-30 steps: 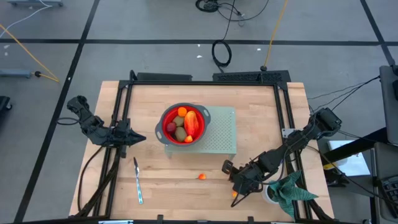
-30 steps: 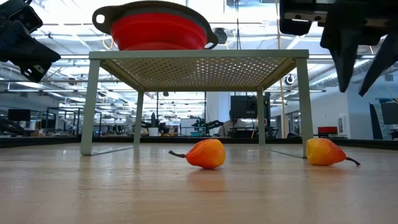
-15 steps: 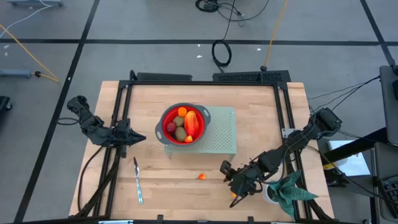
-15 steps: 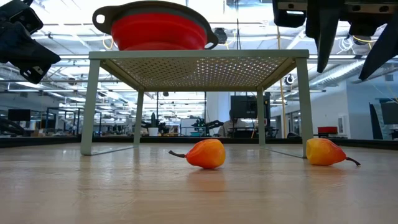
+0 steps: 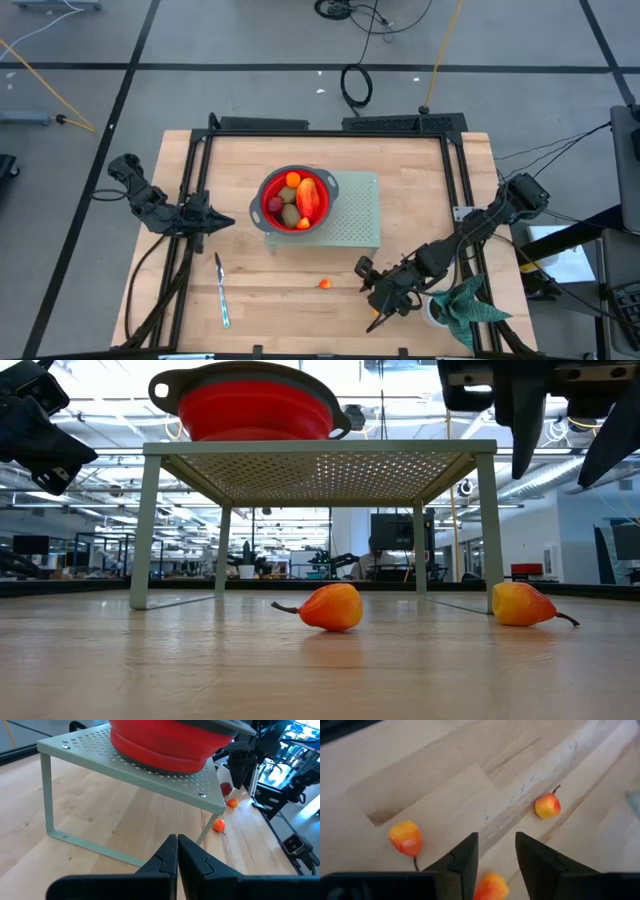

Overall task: Pick & Place Fruit
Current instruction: Put the peach fruit into the strainer

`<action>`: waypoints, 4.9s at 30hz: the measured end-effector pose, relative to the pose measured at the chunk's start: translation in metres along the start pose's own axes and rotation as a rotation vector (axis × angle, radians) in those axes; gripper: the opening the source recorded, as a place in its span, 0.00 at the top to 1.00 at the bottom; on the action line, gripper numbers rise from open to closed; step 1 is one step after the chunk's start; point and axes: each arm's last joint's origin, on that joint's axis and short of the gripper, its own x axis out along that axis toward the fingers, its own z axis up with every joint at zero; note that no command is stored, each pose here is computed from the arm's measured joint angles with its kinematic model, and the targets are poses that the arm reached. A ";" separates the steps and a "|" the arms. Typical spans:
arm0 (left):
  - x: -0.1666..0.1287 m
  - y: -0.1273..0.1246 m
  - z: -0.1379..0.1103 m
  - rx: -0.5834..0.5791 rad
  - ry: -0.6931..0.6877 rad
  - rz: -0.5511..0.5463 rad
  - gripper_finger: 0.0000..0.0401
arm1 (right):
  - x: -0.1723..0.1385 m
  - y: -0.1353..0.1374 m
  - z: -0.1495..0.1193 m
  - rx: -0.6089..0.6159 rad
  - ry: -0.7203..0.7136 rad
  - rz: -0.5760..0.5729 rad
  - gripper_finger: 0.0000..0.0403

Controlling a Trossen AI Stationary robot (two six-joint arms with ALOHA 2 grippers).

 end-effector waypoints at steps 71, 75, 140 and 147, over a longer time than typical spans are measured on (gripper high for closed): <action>0.000 0.004 -0.003 -0.010 0.005 0.059 0.98 | 0.015 0.003 -0.039 -0.250 0.105 0.063 0.39; 0.000 0.004 -0.003 -0.008 0.003 0.062 0.98 | 0.020 0.002 -0.042 -0.296 0.124 0.078 0.39; 0.000 0.004 -0.003 -0.029 0.002 0.060 0.98 | 0.030 0.009 -0.051 0.041 0.245 0.044 0.39; 0.000 0.004 -0.003 -0.026 0.002 0.060 0.98 | 0.029 0.014 -0.049 0.062 0.250 0.021 0.39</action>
